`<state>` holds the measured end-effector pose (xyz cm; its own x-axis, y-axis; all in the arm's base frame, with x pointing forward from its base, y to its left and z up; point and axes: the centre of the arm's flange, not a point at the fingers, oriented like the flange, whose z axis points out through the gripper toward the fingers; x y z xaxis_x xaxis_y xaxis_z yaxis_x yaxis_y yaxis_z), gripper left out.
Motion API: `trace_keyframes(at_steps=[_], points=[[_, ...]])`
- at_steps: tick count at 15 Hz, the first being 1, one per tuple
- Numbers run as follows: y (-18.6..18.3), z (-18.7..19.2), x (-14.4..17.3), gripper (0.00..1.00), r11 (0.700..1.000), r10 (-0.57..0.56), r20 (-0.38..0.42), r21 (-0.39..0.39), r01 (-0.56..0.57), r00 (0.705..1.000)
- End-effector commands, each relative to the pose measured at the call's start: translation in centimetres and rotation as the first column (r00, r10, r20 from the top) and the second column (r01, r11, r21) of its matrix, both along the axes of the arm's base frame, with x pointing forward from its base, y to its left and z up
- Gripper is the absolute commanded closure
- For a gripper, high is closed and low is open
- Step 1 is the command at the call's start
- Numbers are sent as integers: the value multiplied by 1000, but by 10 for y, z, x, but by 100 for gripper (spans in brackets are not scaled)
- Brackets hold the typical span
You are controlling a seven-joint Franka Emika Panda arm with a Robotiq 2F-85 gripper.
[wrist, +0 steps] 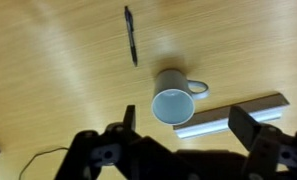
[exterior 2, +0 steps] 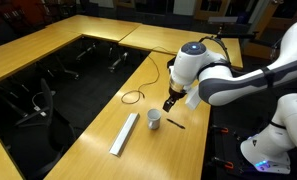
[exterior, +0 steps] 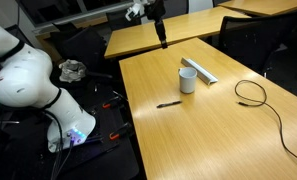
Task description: Put the pen in the mug
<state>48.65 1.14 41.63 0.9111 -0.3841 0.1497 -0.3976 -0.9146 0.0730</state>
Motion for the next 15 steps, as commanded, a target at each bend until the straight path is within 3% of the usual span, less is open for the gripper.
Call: trace_keyframes(at_steps=[1,5,8,9,15], points=[[-30,-32,-9,0,996,-93,-35,-12,93,995],[-62,-85,-35,0,1000,-13,-162,-15,10,987],[-67,-121,-49,0,999,49,-224,32,-43,973],[-66,-112,-47,0,1000,11,-228,13,-8,974],[-65,-122,-49,0,1000,28,-238,19,-25,971]])
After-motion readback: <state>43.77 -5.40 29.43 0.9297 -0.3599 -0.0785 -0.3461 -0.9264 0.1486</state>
